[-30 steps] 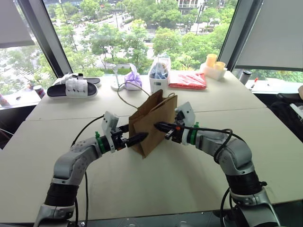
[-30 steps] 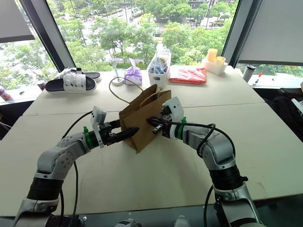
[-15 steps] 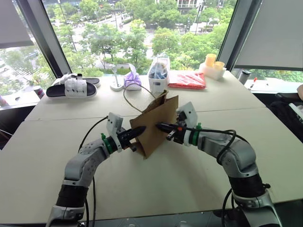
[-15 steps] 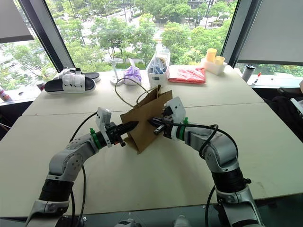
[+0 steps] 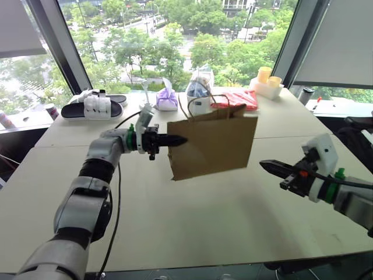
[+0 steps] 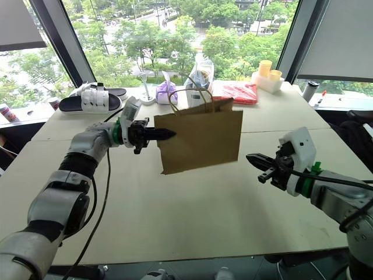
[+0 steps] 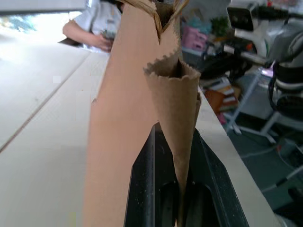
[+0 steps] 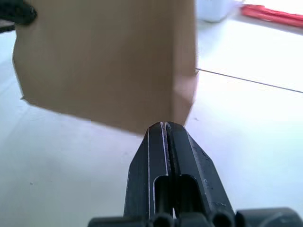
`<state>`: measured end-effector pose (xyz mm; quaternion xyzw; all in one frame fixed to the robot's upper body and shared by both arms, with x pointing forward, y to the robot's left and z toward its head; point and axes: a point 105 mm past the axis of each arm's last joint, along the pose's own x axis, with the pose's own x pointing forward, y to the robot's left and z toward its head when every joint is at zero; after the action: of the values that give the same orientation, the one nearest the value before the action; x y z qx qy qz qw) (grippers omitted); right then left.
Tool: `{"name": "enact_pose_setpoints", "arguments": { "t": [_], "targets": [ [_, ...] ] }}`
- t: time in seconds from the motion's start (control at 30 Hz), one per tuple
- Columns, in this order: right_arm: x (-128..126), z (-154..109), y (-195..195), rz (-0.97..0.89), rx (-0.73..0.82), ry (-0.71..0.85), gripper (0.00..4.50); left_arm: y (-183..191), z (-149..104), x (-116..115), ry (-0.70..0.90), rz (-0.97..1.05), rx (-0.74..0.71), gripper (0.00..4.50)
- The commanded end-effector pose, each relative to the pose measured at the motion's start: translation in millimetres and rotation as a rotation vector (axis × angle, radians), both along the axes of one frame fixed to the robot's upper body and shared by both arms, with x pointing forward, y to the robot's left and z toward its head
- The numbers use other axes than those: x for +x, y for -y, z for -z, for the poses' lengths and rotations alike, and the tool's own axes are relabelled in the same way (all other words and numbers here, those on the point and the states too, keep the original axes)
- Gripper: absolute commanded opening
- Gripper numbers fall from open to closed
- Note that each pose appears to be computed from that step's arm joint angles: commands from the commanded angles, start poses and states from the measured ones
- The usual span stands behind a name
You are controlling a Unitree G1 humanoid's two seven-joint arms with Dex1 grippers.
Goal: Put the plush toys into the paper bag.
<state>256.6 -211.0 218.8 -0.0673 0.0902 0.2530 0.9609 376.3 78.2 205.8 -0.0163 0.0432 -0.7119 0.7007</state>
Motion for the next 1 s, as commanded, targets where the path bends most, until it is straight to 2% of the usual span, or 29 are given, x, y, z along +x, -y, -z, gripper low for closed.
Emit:
{"name": "enact_pose_setpoints", "arguments": {
  "t": [0.03,0.3,0.33,0.4,0.63,0.73,0.8,0.9,1.0],
  "targets": [
    [-11,-13,3,0.034,-0.032,0.062,0.0,7,-1,4,0.056,0.019,0.055,0.07],
    [-19,-12,6,0.069,-0.059,0.056,0.0,20,19,5,0.106,0.041,0.163,0.07],
    [-19,-13,5,0.067,-0.061,0.056,0.0,18,22,6,0.114,0.026,0.178,0.31],
    [-17,-13,4,0.061,-0.062,0.056,0.0,15,26,8,0.115,0.004,0.206,0.84],
    [-6,-16,-4,0.015,-0.072,0.052,0.0,-8,25,16,0.168,-0.077,0.245,4.37],
    [-1,-16,-12,-0.031,-0.094,0.055,0.0,-25,28,16,0.184,-0.094,0.317,4.48],
    [4,-16,-18,-0.065,-0.095,0.056,0.0,-35,23,14,0.179,-0.091,0.31,4.48],
    [10,-15,-24,-0.101,-0.099,0.055,0.0,-53,15,16,0.187,-0.163,0.276,4.48],
    [14,-10,-25,-0.13,-0.135,0.045,0.0,-65,10,9,0.152,-0.2,0.181,4.48]
  ]
}}
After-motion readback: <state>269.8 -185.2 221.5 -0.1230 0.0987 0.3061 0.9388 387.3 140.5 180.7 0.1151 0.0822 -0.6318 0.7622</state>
